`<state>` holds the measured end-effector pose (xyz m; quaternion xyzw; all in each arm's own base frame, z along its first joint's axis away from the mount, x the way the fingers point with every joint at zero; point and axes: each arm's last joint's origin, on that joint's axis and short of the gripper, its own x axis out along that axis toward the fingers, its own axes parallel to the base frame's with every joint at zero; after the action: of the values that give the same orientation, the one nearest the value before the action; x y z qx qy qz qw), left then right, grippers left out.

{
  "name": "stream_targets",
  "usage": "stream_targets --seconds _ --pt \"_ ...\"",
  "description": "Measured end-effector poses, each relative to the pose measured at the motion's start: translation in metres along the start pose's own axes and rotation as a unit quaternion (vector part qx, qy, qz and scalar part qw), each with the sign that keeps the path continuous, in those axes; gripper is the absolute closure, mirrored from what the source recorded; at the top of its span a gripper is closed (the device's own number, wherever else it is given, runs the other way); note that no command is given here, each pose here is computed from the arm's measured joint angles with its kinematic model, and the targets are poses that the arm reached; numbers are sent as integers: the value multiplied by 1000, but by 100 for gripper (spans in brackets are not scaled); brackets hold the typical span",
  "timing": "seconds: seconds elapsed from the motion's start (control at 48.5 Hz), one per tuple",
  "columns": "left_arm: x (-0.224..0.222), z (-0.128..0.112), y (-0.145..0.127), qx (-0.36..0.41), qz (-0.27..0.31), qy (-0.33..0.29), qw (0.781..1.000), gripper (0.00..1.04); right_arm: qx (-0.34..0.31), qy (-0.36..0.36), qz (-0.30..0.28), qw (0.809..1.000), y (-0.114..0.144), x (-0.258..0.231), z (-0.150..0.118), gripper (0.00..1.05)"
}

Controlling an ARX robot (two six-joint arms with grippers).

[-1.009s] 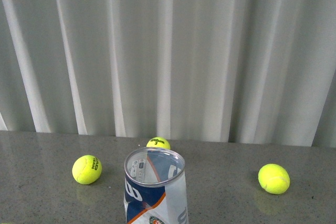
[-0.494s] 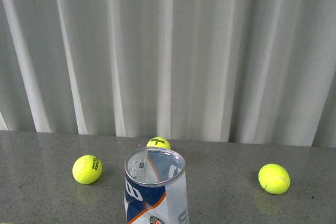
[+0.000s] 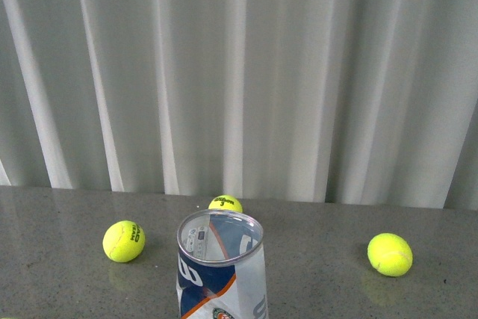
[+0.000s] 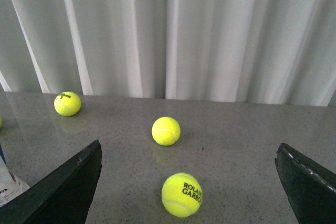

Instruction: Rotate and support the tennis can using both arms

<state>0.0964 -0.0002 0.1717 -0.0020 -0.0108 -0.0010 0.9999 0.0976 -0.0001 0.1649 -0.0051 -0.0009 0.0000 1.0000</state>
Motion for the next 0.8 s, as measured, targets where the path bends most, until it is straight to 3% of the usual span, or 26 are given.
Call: stream_targets --seconds 0.803 --pt "0 0 0 0 0 0 1000 7 0 0 0 1000 0 0 0 7"
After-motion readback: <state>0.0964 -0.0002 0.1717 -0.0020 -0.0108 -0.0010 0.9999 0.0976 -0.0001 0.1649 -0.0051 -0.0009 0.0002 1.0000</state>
